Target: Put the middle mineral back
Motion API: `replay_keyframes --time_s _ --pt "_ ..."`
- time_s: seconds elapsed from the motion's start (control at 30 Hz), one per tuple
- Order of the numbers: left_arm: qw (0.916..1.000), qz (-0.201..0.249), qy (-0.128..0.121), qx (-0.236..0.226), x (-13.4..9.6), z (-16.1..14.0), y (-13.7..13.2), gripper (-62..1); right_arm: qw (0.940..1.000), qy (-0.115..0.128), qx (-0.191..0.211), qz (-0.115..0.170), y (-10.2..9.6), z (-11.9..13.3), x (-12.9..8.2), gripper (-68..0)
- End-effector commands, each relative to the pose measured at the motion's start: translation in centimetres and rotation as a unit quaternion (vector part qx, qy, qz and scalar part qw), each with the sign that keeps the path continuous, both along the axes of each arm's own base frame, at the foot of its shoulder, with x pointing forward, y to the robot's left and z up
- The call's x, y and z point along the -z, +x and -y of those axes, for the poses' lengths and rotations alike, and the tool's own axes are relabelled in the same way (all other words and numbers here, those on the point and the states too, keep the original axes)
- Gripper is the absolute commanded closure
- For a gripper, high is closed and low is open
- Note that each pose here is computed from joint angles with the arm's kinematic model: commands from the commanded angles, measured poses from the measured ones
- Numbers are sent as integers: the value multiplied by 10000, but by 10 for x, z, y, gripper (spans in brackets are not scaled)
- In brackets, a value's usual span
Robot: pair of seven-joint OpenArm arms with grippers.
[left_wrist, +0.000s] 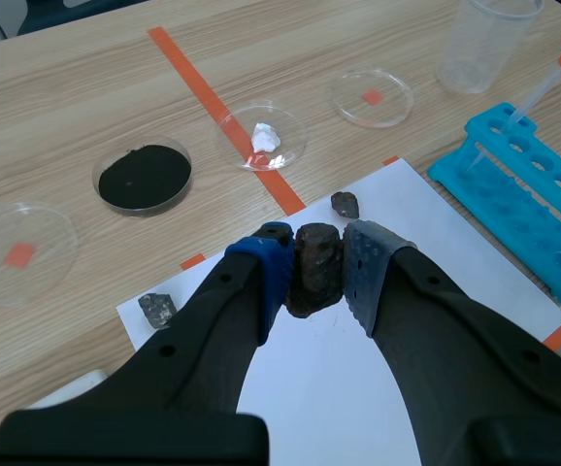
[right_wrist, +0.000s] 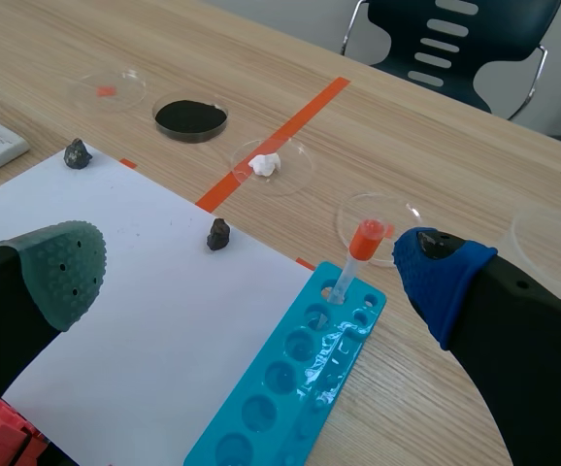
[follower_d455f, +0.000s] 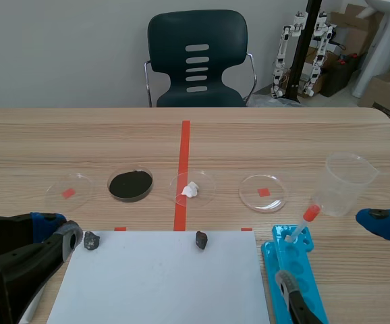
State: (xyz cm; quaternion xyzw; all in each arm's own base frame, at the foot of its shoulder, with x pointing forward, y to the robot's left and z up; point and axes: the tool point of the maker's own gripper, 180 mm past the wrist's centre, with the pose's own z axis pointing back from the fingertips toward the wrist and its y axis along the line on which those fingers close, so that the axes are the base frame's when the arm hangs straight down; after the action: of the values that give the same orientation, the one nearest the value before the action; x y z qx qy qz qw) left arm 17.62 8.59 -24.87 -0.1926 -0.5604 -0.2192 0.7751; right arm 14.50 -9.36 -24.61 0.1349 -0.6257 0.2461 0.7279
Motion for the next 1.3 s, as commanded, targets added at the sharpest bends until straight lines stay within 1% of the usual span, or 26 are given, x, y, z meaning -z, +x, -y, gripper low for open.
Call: replay_keyframes --time_s 0.0,0.1,0.23,0.4,0.47,0.6,0.7,0.77,0.93,1.03,1.27 --pt "9998 144 -117 -11 -9 2 3 -85 9999 39 -1 129 3 1 -7 -623" --pt "9998 145 -122 -8 -9 2 3 -85 9999 39 -1 129 3 1 -7 -623" --pt "9997 149 -198 33 -10 7 4 -85 9999 39 -1 129 3 1 -7 -623" --pt "9991 170 -362 158 -9 19 6 -85 9999 38 -1 128 3 1 -7 -623" --pt "9989 128 -403 189 -3 23 7 -85 9999 38 -1 128 3 1 -7 -623" --pt "9987 -30 -459 204 18 28 10 -86 9999 38 -1 128 3 1 -7 -623" --pt "9986 -69 -468 239 31 35 16 -86 9999 38 -1 128 3 1 -7 -623" --pt "9985 -54 -464 283 37 40 20 -86 9999 39 -1 129 3 1 -7 -623" --pt "9979 -100 -575 277 50 54 36 -85 9999 39 -1 129 3 1 -7 -623" --pt "9979 -266 -512 309 63 62 44 -85 9999 39 -1 129 3 1 -7 -623" --pt "9962 -711 -213 462 91 79 60 -85 9999 39 -1 129 3 1 -7 -623"
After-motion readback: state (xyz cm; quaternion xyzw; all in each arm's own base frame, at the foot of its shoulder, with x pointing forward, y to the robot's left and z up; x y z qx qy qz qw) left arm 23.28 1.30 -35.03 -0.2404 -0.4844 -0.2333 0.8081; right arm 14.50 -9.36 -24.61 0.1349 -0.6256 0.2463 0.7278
